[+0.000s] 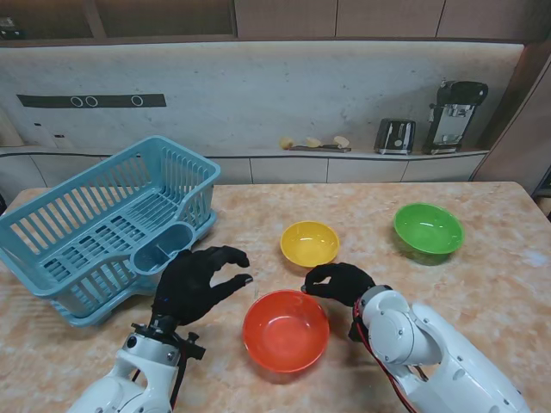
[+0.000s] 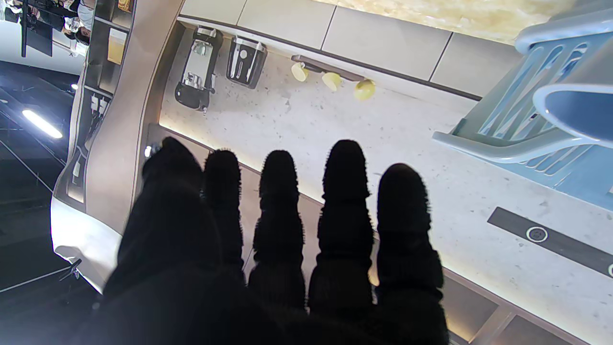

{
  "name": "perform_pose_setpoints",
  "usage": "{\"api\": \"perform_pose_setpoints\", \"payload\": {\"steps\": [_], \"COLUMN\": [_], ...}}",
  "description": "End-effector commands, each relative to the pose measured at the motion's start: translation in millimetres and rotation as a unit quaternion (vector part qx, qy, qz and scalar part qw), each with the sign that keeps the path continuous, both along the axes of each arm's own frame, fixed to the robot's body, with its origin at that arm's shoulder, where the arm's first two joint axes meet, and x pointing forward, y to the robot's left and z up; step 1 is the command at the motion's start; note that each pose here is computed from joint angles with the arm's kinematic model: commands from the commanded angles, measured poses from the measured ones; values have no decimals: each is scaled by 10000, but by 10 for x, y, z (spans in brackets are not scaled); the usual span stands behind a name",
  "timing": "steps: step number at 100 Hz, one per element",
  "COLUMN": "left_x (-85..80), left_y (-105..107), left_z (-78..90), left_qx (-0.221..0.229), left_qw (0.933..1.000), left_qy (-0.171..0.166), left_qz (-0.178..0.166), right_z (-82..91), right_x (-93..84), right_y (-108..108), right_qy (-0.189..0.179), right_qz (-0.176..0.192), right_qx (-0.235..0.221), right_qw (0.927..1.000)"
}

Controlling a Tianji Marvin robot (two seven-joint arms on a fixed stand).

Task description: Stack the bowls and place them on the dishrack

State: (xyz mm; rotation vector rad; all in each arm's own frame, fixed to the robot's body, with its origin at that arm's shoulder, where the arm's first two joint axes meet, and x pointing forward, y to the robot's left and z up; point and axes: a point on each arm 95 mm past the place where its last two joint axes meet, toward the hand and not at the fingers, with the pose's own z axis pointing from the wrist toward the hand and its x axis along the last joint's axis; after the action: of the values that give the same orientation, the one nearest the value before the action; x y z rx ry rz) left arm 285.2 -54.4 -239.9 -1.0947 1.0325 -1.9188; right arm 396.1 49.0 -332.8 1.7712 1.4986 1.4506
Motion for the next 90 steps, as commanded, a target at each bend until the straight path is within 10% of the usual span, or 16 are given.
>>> {"api": "perform_pose_setpoints", "payload": {"steps": [1, 41, 90], "left_x": [-22, -26, -22], "left_y": [-18, -20, -31], "left_z": [4, 6, 7], "left_qx": [-1, -11, -17], "left_qw": [10000, 10000, 10000], "left_qy": [42, 63, 83], "left_qz": [-18, -10, -32], "right_z": [-1, 198, 419], "right_x": [-79, -153, -32], "right_y": [26, -209, -775], "right_qy": [-30, -801, -1327], "right_qz": [35, -398, -1148], "right_qx": [-10, -511, -1578], "right_qw": [10000, 9947, 9718]}}
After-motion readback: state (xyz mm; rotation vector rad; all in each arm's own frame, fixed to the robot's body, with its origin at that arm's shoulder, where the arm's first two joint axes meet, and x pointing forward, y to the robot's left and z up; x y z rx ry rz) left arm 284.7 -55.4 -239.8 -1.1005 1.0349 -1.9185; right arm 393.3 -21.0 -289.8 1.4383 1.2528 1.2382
